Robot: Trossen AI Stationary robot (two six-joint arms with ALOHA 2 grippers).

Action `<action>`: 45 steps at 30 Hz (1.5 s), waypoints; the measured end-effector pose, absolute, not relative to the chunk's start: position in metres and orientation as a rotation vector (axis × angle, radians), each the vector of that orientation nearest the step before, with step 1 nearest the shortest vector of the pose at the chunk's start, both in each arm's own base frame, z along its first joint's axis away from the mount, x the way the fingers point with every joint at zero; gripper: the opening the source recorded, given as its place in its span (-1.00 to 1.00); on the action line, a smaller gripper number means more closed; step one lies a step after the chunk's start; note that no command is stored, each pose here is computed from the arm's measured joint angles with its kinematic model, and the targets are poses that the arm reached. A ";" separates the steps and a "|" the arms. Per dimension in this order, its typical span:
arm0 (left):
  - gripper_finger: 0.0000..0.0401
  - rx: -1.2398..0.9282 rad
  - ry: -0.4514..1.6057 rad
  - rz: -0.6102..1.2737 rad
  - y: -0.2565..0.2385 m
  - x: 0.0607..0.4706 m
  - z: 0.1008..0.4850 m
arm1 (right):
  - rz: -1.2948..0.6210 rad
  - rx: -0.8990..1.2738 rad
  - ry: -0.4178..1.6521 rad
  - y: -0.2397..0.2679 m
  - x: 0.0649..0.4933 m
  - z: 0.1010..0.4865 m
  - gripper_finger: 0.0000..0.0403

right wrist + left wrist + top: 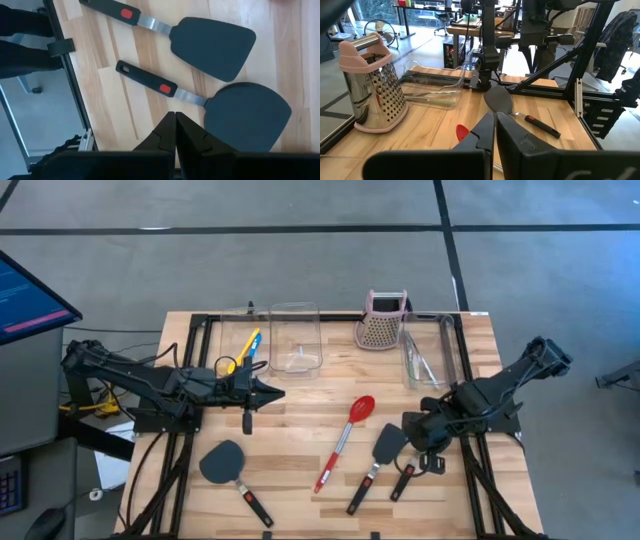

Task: Pick & Place Kitchen Items
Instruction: Put the black spatula into the middle transparent bin

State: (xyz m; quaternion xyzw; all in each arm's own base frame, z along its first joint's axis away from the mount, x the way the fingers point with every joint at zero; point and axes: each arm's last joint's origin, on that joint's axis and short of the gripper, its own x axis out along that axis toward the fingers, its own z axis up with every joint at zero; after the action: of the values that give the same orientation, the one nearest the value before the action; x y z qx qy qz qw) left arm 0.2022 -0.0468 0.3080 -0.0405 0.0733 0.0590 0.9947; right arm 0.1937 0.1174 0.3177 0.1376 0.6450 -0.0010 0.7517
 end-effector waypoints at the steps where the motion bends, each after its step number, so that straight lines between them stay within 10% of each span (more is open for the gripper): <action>1: -0.99 -0.081 0.147 0.118 -0.047 0.202 0.308 | -0.003 0.300 1.408 0.117 0.194 0.318 -1.00; 21: -0.99 -0.080 0.149 0.119 -0.047 0.202 0.308 | 0.228 -0.046 1.125 0.136 0.264 0.288 -0.96; 38: -0.99 -0.079 0.154 0.119 -0.047 0.202 0.307 | 0.412 -0.394 1.394 0.167 0.293 0.197 0.10; 45: -0.99 -0.078 0.157 0.119 -0.047 0.202 0.307 | 0.453 -0.438 1.390 0.182 0.302 0.170 0.14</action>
State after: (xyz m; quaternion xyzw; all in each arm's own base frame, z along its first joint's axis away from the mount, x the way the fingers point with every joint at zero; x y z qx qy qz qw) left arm 0.2021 -0.0467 0.3070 -0.0387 0.0784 0.0596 0.9944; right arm 0.3017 0.1820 0.1702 -0.1982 0.6296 0.2050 0.7227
